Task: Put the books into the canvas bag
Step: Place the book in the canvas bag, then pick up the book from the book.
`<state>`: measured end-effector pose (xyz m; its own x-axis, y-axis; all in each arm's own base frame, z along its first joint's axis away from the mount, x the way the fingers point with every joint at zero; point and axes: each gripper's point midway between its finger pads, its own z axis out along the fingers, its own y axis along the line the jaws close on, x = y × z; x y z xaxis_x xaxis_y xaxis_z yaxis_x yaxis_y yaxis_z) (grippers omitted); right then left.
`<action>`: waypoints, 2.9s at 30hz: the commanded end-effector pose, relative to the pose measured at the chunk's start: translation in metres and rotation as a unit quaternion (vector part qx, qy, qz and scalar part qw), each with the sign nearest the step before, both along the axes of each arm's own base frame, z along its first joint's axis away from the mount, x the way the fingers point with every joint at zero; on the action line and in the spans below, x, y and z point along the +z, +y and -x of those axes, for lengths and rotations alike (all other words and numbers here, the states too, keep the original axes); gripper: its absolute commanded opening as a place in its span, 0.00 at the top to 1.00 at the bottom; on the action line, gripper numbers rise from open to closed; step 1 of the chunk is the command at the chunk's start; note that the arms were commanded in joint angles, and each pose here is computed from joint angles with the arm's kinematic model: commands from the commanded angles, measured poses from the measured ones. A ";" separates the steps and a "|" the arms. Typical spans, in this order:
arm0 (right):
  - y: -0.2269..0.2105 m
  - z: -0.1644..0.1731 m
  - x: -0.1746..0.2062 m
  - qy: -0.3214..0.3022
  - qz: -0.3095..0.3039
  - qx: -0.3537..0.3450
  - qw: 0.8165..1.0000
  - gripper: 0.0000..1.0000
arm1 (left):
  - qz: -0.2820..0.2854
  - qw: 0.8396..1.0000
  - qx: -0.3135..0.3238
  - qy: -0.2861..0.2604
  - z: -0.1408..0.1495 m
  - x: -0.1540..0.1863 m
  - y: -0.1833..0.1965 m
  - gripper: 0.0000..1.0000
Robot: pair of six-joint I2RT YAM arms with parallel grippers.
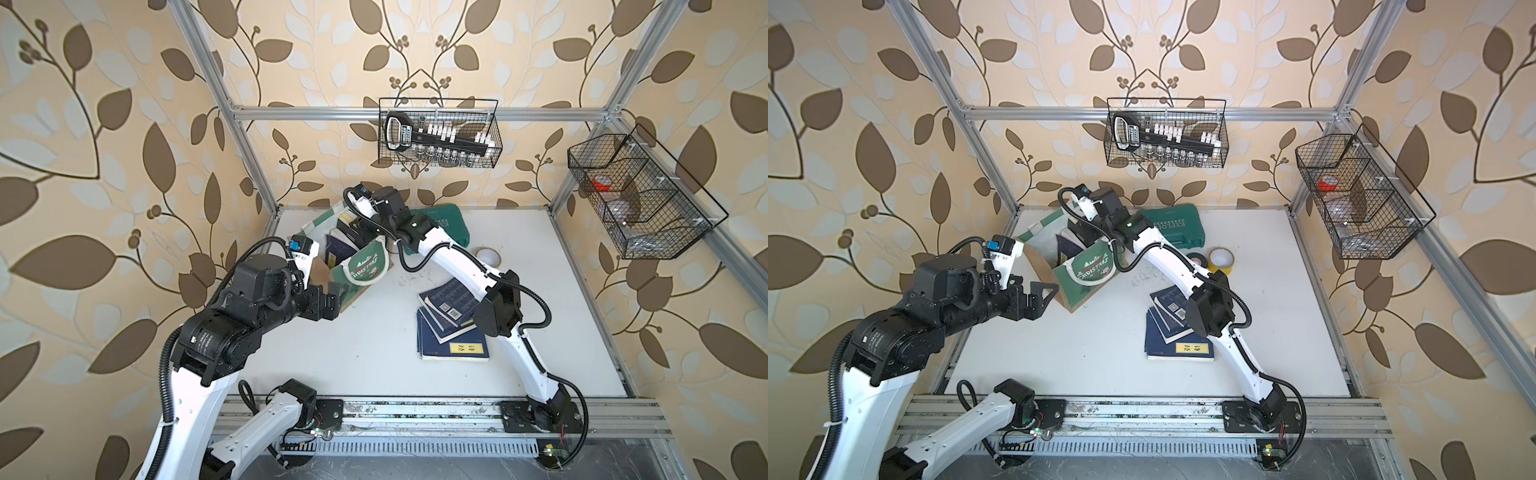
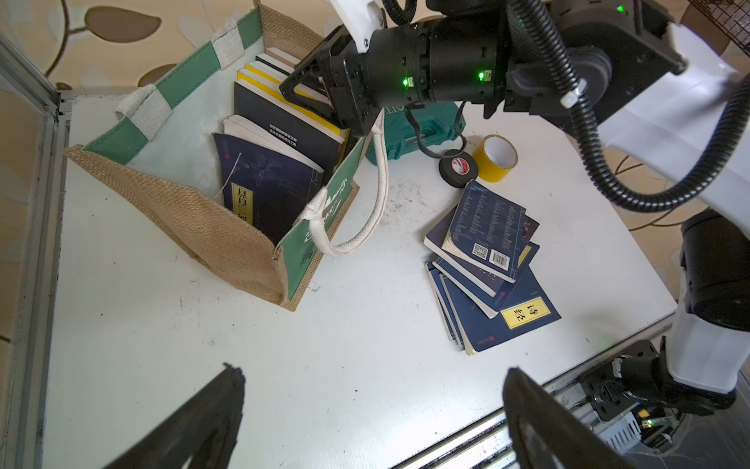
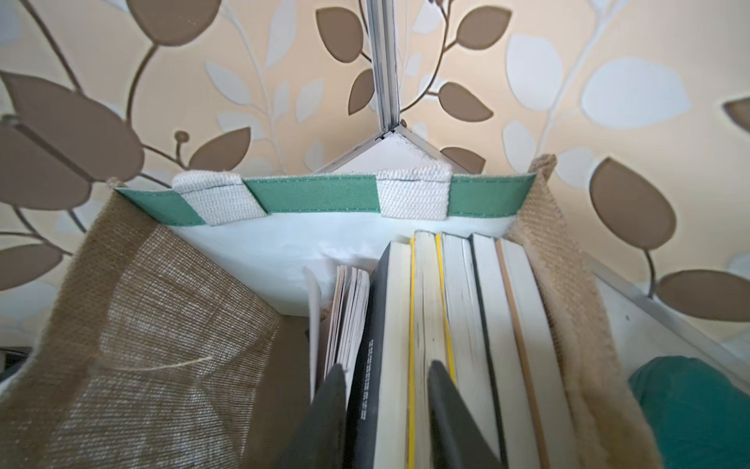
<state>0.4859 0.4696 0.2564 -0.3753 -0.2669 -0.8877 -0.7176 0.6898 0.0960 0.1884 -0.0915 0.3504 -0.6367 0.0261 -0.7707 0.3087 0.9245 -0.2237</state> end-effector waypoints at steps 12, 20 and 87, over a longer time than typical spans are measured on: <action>-0.066 0.029 0.098 -0.001 -0.085 -0.005 0.996 0.14 | 0.020 0.999 -0.036 0.005 -0.002 -0.005 -0.016 0.01; -0.169 0.053 0.054 0.065 -0.078 -0.109 0.989 0.05 | 0.084 0.988 -0.127 0.035 0.007 -0.011 -0.053 0.01; -0.321 0.147 -0.161 0.271 -0.108 -0.176 0.940 0.07 | 0.135 0.951 -0.100 0.258 -0.072 -0.224 -0.184 0.01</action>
